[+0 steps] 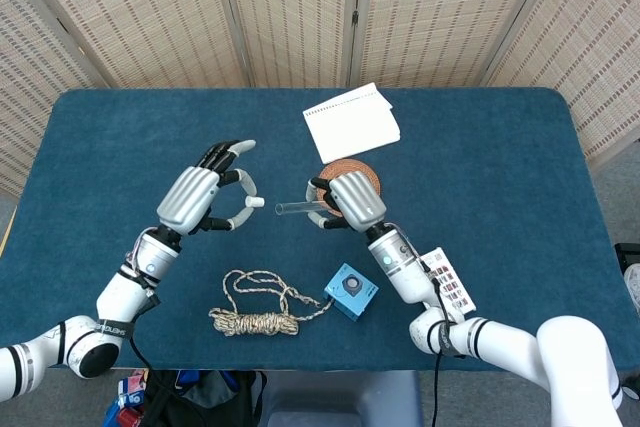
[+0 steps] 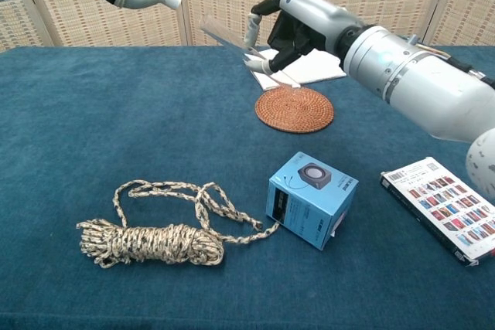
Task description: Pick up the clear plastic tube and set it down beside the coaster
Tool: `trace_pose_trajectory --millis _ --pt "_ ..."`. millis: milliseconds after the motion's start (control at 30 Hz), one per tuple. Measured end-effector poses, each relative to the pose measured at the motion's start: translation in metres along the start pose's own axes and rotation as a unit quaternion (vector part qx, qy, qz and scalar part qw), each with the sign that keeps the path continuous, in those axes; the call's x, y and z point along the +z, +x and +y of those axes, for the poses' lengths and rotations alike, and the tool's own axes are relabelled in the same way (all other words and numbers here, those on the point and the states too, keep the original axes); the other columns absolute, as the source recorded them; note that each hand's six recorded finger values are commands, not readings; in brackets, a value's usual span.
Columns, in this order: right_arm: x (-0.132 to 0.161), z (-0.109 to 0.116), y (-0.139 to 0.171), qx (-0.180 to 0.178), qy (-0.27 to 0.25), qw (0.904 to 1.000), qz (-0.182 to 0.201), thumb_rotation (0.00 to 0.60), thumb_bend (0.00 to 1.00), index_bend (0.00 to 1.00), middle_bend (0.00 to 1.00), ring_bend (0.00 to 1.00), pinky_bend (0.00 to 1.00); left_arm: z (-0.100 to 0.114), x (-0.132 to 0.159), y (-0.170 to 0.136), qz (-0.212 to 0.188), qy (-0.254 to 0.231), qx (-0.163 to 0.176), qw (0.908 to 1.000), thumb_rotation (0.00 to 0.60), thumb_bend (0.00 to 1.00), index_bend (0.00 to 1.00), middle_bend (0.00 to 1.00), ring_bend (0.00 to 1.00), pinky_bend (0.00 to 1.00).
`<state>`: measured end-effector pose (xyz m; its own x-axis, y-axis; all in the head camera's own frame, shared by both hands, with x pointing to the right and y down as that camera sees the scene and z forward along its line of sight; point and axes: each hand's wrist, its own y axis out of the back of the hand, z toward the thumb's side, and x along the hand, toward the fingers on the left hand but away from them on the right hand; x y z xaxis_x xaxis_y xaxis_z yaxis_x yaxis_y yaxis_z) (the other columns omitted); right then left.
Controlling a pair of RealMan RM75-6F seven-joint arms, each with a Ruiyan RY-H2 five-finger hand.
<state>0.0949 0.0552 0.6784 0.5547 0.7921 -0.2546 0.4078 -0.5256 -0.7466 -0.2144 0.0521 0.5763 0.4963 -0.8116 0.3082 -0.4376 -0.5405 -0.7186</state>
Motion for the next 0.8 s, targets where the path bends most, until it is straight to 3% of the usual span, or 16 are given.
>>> trace_pose_trajectory --millis 800 --pt "0.009 -0.001 -0.008 -0.009 -0.011 0.9999 0.009 0.600 1.00 0.76 1.00 1.00 1.00 -0.013 0.012 0.007 -0.008 0.010 -0.009 0.9999 0.600 0.44 0.57 0.07 0.00 0.00"
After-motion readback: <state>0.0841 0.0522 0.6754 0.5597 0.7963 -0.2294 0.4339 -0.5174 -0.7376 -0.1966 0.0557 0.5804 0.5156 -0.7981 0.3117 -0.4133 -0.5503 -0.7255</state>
